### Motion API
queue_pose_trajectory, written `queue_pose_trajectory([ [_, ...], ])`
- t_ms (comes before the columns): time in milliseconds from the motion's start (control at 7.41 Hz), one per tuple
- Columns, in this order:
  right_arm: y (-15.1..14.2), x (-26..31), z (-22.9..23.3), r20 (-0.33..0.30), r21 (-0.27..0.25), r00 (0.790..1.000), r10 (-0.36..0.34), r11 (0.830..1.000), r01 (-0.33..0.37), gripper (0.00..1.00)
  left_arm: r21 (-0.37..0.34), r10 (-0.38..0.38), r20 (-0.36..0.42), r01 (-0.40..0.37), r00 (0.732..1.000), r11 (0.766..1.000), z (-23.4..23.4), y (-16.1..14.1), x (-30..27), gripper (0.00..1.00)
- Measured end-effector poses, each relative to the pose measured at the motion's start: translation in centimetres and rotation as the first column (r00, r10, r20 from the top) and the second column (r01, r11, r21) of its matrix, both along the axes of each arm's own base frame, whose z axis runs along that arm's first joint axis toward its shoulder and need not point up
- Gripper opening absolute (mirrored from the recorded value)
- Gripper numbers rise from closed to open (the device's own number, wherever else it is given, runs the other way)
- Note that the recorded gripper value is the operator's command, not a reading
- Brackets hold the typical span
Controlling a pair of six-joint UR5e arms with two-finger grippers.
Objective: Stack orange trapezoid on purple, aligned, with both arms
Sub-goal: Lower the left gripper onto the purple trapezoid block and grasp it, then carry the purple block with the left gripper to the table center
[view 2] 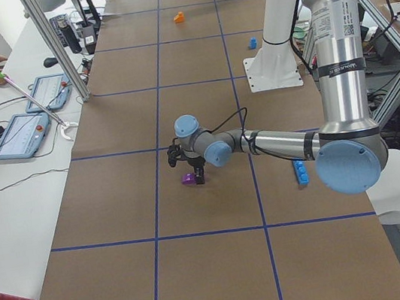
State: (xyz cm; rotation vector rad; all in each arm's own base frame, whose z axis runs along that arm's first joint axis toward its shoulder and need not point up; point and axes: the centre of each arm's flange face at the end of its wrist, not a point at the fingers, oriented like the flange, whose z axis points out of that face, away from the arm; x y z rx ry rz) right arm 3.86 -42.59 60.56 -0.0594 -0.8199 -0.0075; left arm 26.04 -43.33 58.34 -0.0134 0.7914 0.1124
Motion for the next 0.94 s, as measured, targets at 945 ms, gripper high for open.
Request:
queue_pose_trajectory([
  [945,-0.1,-0.1,-0.1,-0.001,0.007,1.0,-0.006,1.0,0.006,1.0,-0.028,-0.052,-0.067,0.051,0.996,0.998,-13.4,-2.7,5.5,0.0],
])
